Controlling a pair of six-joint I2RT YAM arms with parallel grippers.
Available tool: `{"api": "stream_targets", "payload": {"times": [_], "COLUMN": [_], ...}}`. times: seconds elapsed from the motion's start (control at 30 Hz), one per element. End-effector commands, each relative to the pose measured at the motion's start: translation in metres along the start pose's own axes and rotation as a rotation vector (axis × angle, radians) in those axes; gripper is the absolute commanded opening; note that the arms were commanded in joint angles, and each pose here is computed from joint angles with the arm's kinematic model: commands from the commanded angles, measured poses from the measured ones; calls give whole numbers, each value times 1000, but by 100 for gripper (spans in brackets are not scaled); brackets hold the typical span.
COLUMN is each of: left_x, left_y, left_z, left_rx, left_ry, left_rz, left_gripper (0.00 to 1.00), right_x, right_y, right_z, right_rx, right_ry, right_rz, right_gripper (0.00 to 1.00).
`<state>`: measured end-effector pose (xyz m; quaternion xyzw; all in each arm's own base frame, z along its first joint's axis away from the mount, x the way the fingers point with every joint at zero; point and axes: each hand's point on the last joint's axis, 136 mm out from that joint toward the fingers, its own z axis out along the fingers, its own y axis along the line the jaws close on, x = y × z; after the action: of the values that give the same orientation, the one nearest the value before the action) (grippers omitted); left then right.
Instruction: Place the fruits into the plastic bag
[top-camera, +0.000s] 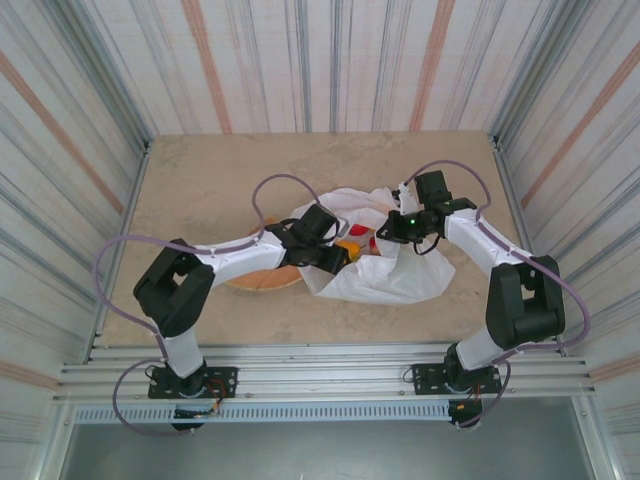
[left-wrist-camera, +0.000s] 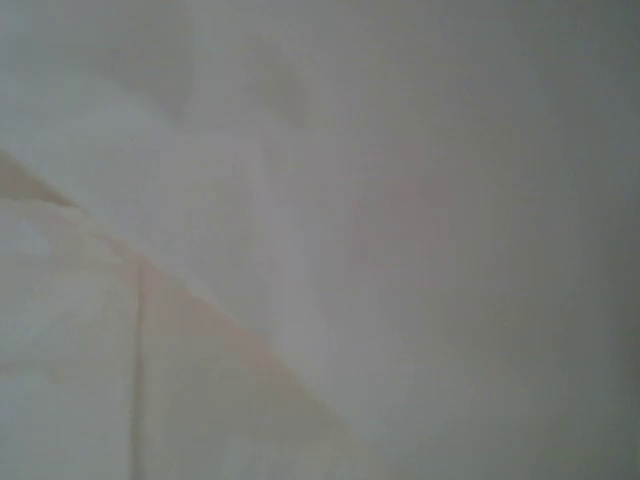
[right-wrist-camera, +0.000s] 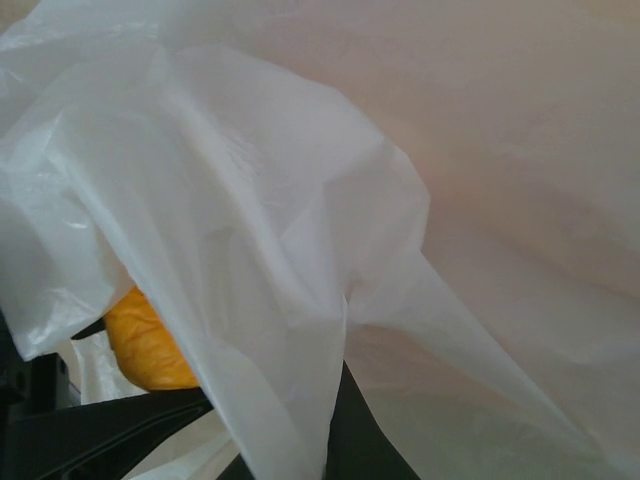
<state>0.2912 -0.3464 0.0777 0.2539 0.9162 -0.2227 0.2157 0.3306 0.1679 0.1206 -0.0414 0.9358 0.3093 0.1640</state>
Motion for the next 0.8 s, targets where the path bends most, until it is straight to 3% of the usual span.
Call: {"api": "stream_targets", "payload": {"times": [0.0, 0.17, 0.4, 0.77], "left_x": [-19, -20, -19, -22], "left_y": [-17, -19, -14, -12], "left_z": [5, 10, -7, -28], "left_rx": [60, 66, 25, 8], "left_ry": [-41, -33, -58, -101], "left_rz": [-21, -35, -7, 8], "left_gripper": [64, 73, 83, 87], "right_x": [-8, -8, -7, -4], "right_y": [8, 8, 5, 2], "right_z": [-11, -12, -8, -5], "right_rx": [7, 7, 11, 12], "right_ry": [-27, -26, -19, -15], "right_rz": [-5, -6, -1, 4], "right_gripper": [5, 5, 5, 5]}}
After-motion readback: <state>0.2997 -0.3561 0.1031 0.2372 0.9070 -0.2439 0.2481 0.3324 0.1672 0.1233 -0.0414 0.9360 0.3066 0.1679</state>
